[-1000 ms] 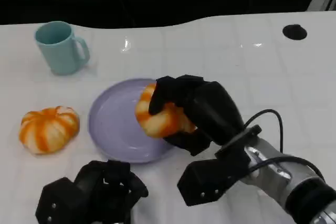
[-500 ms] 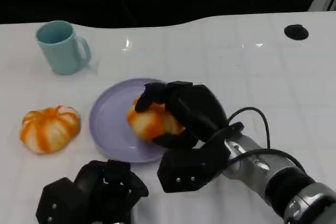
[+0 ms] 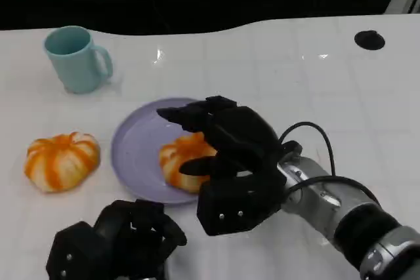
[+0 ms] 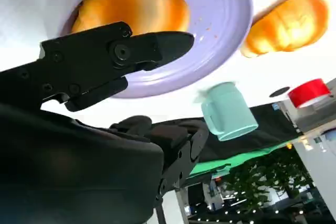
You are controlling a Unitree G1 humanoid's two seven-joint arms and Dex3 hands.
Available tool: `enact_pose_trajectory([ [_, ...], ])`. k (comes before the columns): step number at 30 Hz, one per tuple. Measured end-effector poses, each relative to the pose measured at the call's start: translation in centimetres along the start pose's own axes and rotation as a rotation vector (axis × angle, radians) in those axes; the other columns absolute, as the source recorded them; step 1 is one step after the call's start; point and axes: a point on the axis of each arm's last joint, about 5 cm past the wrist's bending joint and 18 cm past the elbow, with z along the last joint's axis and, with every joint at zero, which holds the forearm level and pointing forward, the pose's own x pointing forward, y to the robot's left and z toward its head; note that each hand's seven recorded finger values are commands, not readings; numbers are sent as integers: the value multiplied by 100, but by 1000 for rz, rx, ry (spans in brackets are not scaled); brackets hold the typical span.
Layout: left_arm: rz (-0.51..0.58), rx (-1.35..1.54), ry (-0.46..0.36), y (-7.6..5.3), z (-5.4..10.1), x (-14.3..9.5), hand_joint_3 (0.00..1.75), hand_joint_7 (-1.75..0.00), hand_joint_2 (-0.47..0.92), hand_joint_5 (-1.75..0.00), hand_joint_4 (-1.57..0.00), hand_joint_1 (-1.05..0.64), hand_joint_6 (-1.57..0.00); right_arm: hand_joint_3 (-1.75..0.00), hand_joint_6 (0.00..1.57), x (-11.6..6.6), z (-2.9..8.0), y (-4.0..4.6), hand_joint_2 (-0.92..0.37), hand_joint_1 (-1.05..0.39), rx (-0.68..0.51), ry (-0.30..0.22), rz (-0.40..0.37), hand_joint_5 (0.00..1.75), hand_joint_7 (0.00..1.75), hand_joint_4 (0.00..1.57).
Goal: Grasp the bread from the table and place it into the plate.
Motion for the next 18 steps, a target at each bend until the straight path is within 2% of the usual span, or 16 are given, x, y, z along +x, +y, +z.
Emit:
enact_pose_trajectory([
  [5,0,0,0,0,0,0,74,-74,51,-113,-157,-105,-138,-25,21,-51,18,-3,-92,-71,20,-14,-5,35,0,2],
  [11,-1,2,-5,-2,12,4,76,-75,51,-113,-156,-105,-136,-27,25,-182,-17,-73,-92,-69,21,-40,-47,47,2,3],
  [13,-5,11,-8,-4,14,6,72,-78,53,-113,-156,-105,-135,-26,26,-251,-43,-90,-92,-65,29,-37,-52,49,2,2],
  [18,-13,23,-24,-9,11,5,50,-83,63,-112,-155,-105,-132,-26,28,-470,-100,-164,-92,-62,79,-44,-69,53,3,4],
])
